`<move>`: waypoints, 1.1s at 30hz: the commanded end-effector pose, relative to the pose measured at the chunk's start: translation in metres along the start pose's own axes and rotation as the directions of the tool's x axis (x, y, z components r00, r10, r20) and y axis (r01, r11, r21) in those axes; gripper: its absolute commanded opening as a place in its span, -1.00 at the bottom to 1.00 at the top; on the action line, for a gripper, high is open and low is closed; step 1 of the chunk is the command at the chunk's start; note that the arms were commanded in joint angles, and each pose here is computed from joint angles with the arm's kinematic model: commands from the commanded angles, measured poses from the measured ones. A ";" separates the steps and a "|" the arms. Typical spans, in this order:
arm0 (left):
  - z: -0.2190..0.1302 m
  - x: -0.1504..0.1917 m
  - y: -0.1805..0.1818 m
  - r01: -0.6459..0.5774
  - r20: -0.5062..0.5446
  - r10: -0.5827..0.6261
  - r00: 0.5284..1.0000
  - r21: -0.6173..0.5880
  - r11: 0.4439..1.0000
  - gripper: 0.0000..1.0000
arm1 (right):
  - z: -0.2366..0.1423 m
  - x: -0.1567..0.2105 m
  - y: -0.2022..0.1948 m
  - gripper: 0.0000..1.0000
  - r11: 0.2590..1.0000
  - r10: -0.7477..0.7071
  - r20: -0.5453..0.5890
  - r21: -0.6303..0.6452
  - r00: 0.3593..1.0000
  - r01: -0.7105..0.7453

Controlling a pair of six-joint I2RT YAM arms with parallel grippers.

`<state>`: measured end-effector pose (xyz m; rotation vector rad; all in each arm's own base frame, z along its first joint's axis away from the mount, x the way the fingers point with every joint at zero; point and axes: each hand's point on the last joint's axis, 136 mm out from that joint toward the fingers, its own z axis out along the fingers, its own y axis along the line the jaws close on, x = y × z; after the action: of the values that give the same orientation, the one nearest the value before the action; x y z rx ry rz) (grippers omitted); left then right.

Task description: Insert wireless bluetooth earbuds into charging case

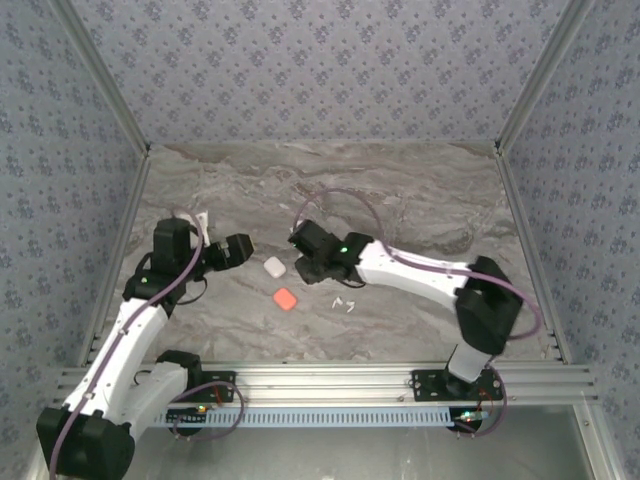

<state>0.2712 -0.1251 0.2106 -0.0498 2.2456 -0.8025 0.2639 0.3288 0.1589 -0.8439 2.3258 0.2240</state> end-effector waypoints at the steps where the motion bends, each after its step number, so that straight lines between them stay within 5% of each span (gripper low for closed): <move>1: -0.015 -0.020 -0.052 -0.107 0.015 0.107 0.994 0.215 0.971 0.77 | -0.033 -0.029 -0.007 -0.10 0.978 -0.207 0.161 0.035 0.965 0.204; 7: -0.043 -0.030 -0.111 -0.183 0.038 0.187 0.982 0.466 0.866 0.72 | -0.083 -0.048 -0.014 -0.09 0.934 -0.354 0.329 0.087 0.875 0.346; 14: -0.049 -0.031 -0.150 -0.186 0.031 0.208 0.978 0.591 0.785 0.67 | -0.108 -0.063 -0.016 -0.09 0.900 -0.434 0.371 0.131 0.821 0.416; 33: -0.007 0.003 -0.186 -0.160 -0.092 0.283 0.955 0.642 0.750 0.28 | -0.127 -0.078 -0.006 -0.09 0.906 -0.406 0.465 0.095 0.787 0.411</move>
<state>0.2235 -0.2668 0.2983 0.6089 2.0496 -1.4356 0.2517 0.3161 0.2806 -1.1775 1.6961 0.1669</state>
